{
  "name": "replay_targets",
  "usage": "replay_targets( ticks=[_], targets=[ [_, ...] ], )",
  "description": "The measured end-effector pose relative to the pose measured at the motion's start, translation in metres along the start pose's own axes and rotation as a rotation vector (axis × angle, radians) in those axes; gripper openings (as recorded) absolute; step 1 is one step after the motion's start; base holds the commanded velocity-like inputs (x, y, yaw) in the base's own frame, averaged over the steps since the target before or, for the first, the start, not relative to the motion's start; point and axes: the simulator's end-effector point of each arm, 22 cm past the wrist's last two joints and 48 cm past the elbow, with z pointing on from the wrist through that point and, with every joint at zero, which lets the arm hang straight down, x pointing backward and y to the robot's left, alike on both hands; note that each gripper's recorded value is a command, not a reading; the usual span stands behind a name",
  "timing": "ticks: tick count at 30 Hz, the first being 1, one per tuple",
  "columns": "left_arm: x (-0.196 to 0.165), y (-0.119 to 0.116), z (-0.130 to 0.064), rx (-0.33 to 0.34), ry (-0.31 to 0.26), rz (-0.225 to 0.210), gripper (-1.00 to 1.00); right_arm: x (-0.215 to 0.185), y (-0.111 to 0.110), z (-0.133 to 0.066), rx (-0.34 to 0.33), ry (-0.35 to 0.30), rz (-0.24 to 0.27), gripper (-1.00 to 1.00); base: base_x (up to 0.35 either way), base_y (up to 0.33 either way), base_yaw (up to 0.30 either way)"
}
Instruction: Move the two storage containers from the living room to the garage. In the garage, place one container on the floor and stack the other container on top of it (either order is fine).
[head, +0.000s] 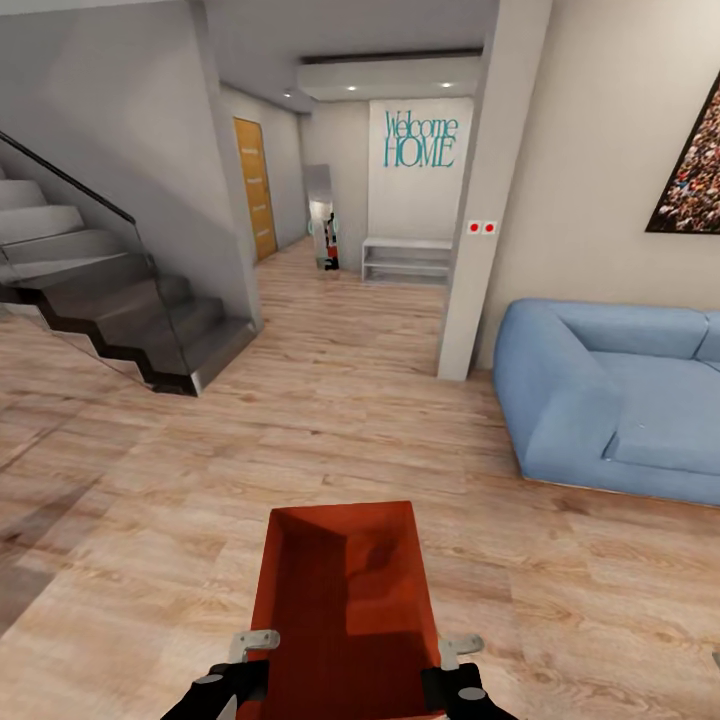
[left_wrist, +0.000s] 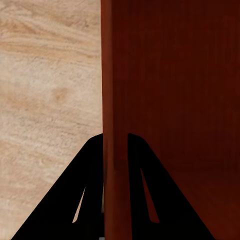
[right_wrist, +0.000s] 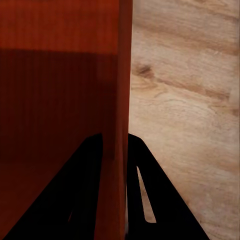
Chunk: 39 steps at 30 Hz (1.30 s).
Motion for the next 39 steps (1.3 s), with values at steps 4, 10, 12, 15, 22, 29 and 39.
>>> replay_targets(
  ticks=[4,10,12,15,22,29,39],
  targets=[
    [0.0,0.0001,0.0,0.0,0.0,0.0,-1.0,0.0,0.0001,0.0,0.0,0.0,0.0,-1.0,0.324,0.0,0.0],
    [-0.0001,0.0003,0.0,0.0,0.0,0.0,-1.0,-0.0002,0.0003,0.0,0.0,0.0,0.0,-1.0,0.324,0.0,0.0],
    [-0.0001,0.0004,0.0,0.0,0.0,0.0,-1.0,-0.0003,0.0004,0.0,0.0,0.0,0.0,-1.0,0.324,0.0,0.0],
    [-0.0001,0.0005,0.0,0.0,-0.001,0.0,-1.0,-0.0003,0.0004,0.0,0.0,0.0,0.0,-1.0,0.324,0.0,0.0],
    [-0.0001,0.0001,0.0,0.0,-0.001,0.0,-1.0,-0.0003,0.0001,0.0,0.0,-0.001,0.0,-1.0,0.324,0.0,0.0],
    [0.0002,0.0005,0.0,0.0,0.001,0.0,-1.0,0.0002,0.0005,0.0,0.0,0.001,0.0,-1.0,0.324,0.0,0.0],
    [0.0003,0.0012,0.0001,0.0,0.001,0.0,-1.0,0.0005,0.0012,-0.0002,0.0,0.001,0.001,-1.0,0.324,0.0,0.0]
  ],
)
